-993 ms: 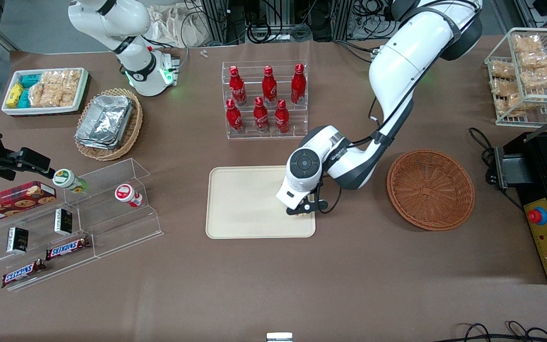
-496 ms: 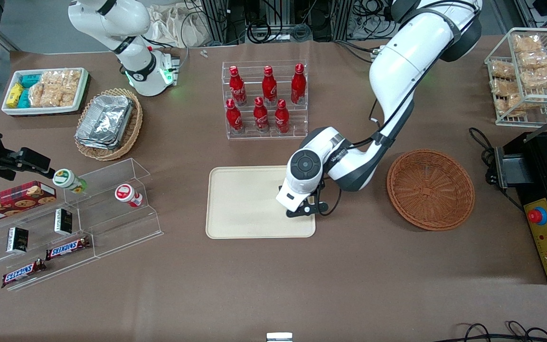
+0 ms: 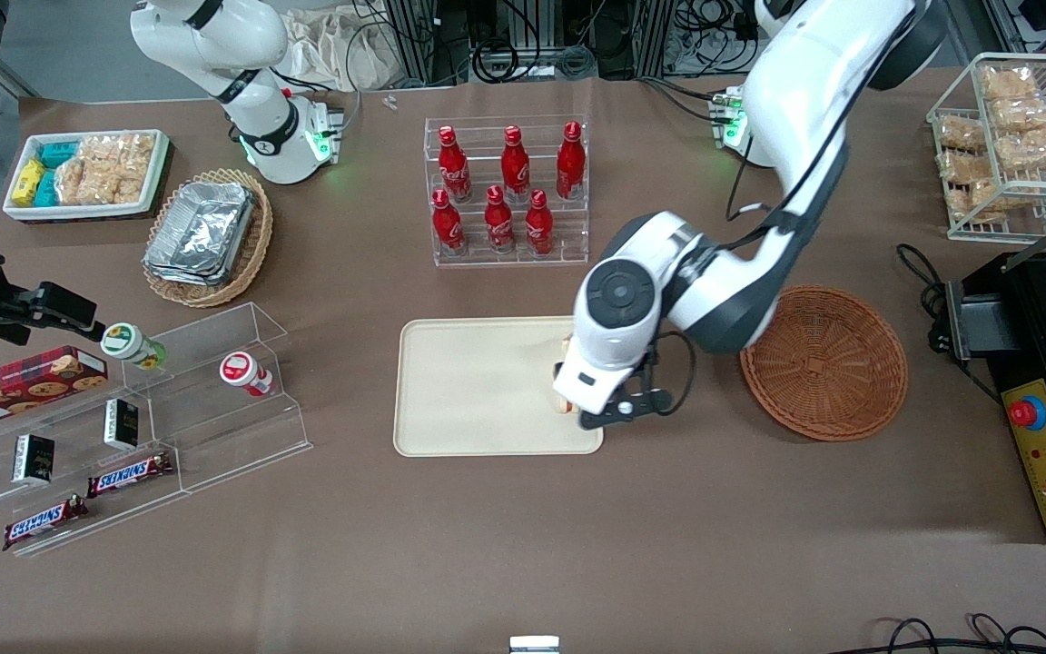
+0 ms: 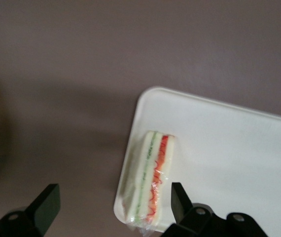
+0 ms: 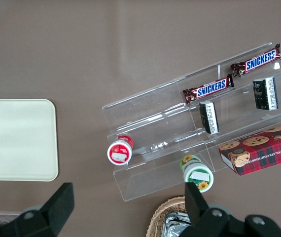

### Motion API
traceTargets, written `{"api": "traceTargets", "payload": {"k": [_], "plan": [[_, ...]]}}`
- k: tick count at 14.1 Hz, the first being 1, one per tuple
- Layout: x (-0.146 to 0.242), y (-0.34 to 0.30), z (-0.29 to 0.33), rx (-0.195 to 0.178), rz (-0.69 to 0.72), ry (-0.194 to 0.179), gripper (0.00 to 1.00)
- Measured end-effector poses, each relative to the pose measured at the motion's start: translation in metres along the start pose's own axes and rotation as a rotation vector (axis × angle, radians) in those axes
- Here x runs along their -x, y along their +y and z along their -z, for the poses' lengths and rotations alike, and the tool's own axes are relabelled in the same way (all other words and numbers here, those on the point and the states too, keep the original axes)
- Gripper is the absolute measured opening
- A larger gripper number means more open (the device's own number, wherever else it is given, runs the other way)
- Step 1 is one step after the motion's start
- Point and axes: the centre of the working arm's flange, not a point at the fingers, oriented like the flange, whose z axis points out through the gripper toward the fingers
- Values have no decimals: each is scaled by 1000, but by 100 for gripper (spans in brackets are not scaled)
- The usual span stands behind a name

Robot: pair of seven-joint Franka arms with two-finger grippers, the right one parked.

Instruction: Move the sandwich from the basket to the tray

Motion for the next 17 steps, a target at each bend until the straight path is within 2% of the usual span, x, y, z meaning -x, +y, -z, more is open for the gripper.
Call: {"api": "traceTargets", "payload": {"k": [2, 3, 6, 7, 10, 12, 14, 17], "plan": [[-28, -47, 53, 16, 41, 28, 100], [-38, -71, 76, 15, 44, 31, 100], [-56, -143, 123, -1, 12, -21, 100], [-62, -163, 133, 1, -3, -24, 100], [-78, -220, 142, -12, -59, -25, 100], [-92, -265, 139, -17, -106, -38, 100], [-107, -311, 139, 0, -173, -50, 100], [-115, -355, 138, -13, -223, -75, 100]]}}
